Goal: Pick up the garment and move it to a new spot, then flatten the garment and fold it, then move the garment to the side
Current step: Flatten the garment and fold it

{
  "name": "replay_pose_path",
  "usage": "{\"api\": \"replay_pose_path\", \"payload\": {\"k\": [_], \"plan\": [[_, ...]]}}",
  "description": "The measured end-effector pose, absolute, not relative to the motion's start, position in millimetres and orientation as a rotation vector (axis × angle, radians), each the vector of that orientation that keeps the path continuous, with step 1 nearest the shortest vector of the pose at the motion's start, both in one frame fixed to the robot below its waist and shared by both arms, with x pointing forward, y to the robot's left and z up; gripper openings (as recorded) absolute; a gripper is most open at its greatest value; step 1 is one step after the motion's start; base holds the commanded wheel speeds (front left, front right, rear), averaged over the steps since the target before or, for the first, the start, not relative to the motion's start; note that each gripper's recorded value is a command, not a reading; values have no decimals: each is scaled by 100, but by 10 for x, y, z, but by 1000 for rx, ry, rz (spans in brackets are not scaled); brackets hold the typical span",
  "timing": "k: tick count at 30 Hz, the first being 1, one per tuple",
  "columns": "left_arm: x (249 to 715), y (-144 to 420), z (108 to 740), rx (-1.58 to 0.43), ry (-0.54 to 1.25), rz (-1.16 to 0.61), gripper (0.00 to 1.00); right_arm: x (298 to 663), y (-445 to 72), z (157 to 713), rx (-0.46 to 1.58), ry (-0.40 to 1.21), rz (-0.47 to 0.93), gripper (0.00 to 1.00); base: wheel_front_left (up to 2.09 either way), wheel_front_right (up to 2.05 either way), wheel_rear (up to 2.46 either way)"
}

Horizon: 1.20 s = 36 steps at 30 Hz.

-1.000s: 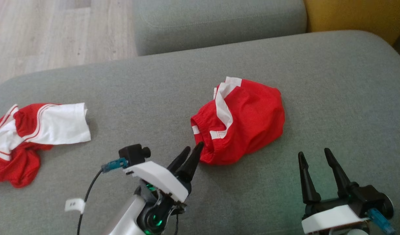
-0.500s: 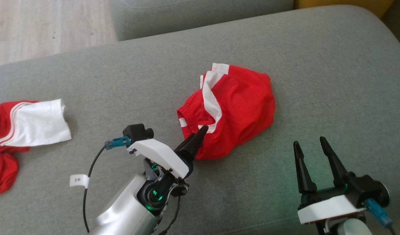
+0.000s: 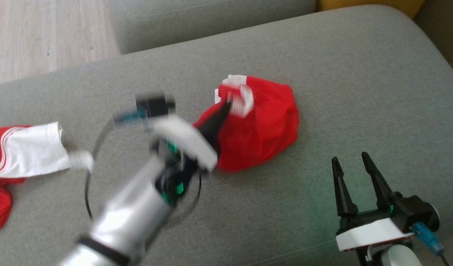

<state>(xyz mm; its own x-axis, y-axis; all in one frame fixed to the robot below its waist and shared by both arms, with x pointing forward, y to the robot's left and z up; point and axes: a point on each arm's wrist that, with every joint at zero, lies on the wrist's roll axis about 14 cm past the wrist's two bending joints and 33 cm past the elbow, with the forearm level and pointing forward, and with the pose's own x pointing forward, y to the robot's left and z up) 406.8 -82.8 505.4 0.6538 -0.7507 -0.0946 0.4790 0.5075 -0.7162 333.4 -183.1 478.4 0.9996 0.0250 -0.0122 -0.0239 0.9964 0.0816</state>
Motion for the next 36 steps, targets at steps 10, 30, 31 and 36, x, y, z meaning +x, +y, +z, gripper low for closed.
{"api": "replay_pose_path", "payload": {"k": [10,30,31,36], "plan": [[3836,-1628,6972,-469,14,-1223,0,3141,-1970,4927,98,-39,-28,100,0,0,0],[3939,-254,4829,-378,399,-842,0,3331,-1883,4852,112,-10,6,100,0,0,0],[3983,-168,4794,-387,392,-808,0,3352,-1885,4770,117,15,5,100,0,0,0],[4142,213,4655,-389,358,-675,0,3444,-1806,4351,156,149,32,100,0,0,0]]}}
